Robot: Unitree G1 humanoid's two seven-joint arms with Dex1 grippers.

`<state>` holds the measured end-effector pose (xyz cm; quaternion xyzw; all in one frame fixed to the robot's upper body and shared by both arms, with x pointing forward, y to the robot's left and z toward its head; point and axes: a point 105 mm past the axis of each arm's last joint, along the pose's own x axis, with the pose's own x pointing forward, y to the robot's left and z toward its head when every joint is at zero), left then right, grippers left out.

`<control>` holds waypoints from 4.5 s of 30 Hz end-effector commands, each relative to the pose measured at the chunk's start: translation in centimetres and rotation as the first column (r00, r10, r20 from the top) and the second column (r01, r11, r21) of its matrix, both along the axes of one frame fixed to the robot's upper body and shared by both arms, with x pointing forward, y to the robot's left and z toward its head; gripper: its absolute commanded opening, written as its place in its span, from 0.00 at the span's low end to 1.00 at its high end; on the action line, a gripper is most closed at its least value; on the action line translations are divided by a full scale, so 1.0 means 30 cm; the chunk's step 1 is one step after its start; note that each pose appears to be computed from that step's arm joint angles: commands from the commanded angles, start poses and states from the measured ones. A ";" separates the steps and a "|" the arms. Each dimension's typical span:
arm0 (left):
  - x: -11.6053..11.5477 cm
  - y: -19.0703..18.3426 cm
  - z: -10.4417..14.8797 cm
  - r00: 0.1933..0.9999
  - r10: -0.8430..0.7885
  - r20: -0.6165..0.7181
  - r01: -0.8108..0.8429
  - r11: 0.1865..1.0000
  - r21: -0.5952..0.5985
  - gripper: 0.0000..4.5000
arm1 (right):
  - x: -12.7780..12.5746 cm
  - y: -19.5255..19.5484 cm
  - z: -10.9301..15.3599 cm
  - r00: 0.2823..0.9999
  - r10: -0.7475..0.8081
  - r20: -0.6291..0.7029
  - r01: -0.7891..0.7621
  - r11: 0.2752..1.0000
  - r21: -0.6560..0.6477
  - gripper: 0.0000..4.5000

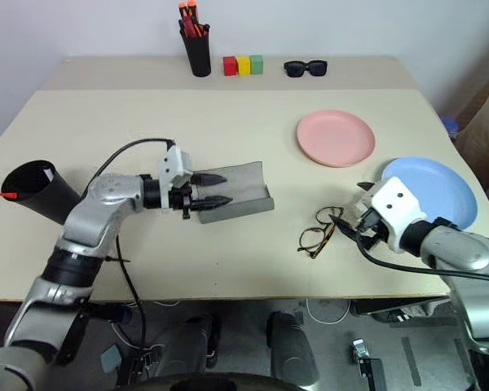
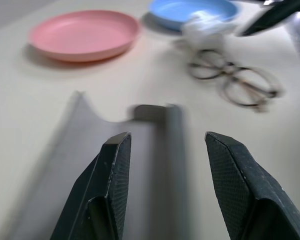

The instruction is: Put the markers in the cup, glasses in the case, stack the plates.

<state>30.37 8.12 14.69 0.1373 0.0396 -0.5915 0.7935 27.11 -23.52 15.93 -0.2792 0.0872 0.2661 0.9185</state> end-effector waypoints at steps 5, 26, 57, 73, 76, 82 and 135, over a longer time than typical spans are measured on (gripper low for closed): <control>-0.180 -0.047 -0.026 0.997 -0.060 -0.044 0.059 0.998 -0.007 0.53 | -0.056 0.016 0.010 0.990 -0.001 -0.140 0.048 0.941 0.335 1.00; -0.204 -0.103 -0.083 0.994 -0.036 -0.104 0.034 0.999 -0.013 0.53 | -0.063 0.114 -0.170 0.831 -0.055 -0.553 0.511 0.468 0.721 1.00; -0.128 0.048 -0.102 0.976 0.187 -0.108 -0.188 0.982 0.005 0.54 | 0.008 0.298 0.030 0.947 0.219 -0.235 -0.117 0.917 0.382 0.01; -0.149 0.173 -0.108 0.927 0.360 -0.100 -0.359 0.933 0.034 0.54 | 0.305 0.530 0.120 0.658 0.725 -0.203 -0.752 0.648 -0.121 0.01; -0.151 0.182 -0.110 0.924 0.371 -0.099 -0.368 0.929 0.040 0.54 | 0.334 0.561 0.106 0.616 0.749 -0.244 -0.787 0.599 -0.148 0.01; -0.152 0.202 -0.115 0.911 0.402 -0.090 -0.399 0.916 0.042 0.54 | 0.332 0.531 0.068 0.514 0.770 -0.377 -0.854 0.502 -0.137 0.01; 0.337 -0.081 0.015 0.877 0.387 -0.284 -0.380 0.921 0.084 0.02 | -0.012 0.279 0.038 0.989 0.100 0.107 -0.115 0.982 0.147 0.63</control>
